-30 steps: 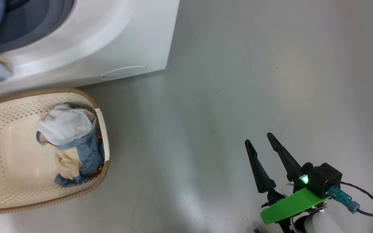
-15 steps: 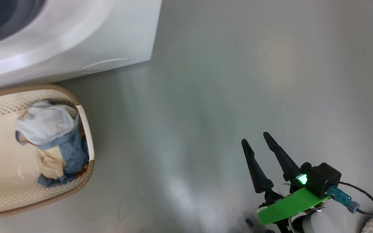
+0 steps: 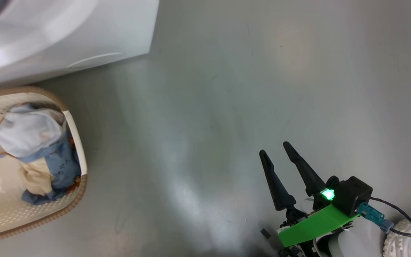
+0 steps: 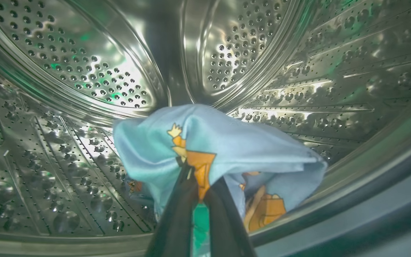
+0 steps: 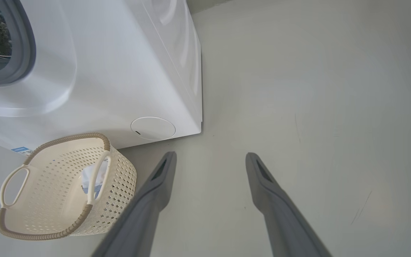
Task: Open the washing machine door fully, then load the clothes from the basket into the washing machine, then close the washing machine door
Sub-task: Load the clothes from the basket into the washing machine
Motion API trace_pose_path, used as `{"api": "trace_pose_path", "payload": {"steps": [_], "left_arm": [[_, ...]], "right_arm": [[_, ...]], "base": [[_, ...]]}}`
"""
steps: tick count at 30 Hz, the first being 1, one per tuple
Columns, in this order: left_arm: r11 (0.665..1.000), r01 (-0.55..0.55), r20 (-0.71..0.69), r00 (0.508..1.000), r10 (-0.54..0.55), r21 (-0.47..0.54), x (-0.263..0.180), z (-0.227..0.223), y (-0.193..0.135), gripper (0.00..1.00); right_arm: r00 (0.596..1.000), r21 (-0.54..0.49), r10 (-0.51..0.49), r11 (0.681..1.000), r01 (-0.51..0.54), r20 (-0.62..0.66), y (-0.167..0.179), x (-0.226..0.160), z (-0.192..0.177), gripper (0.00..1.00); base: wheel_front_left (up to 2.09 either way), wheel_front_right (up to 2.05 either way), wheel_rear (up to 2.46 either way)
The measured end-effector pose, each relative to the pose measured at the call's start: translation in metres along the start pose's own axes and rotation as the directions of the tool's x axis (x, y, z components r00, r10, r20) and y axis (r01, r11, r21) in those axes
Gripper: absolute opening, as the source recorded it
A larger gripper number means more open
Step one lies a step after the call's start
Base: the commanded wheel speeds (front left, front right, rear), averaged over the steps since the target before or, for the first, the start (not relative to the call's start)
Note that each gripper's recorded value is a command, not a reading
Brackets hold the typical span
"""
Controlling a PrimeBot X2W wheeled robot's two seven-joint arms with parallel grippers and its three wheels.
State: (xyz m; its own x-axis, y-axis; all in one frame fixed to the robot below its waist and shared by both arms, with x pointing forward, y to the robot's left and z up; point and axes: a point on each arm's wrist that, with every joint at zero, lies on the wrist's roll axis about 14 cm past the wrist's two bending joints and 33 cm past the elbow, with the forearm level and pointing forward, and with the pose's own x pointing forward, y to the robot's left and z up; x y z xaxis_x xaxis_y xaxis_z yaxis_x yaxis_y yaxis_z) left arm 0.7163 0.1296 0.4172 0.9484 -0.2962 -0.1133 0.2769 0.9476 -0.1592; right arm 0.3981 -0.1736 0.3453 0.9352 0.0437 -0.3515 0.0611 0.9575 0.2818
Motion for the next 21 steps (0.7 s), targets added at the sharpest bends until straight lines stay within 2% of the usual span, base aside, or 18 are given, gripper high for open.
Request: {"api": "trace_pose_path", "payload": {"steps": [6, 12, 21], "left_arm": [[1.0, -0.01, -0.012, 1.0, 0.01, 0.008, 0.01, -0.011, 0.008, 0.0], [0.999, -0.011, 0.049, 0.999, 0.009, 0.04, 0.022, -0.002, 0.015, 0.0], [0.995, 0.05, 0.162, 0.985, -0.064, 0.089, 0.028, 0.014, -0.003, 0.0]], "right_arm": [[0.999, 0.01, -0.008, 1.0, 0.008, -0.031, -0.002, 0.001, -0.011, 1.0], [0.998, 0.012, -0.009, 1.0, 0.01, -0.06, -0.002, 0.002, -0.021, 1.0], [0.997, 0.017, -0.014, 1.0, 0.015, -0.074, -0.003, 0.001, -0.025, 1.0]], "base": [[0.0, 0.0, 0.0], [0.0, 0.0, 0.0], [0.0, 0.0, 0.0]]}}
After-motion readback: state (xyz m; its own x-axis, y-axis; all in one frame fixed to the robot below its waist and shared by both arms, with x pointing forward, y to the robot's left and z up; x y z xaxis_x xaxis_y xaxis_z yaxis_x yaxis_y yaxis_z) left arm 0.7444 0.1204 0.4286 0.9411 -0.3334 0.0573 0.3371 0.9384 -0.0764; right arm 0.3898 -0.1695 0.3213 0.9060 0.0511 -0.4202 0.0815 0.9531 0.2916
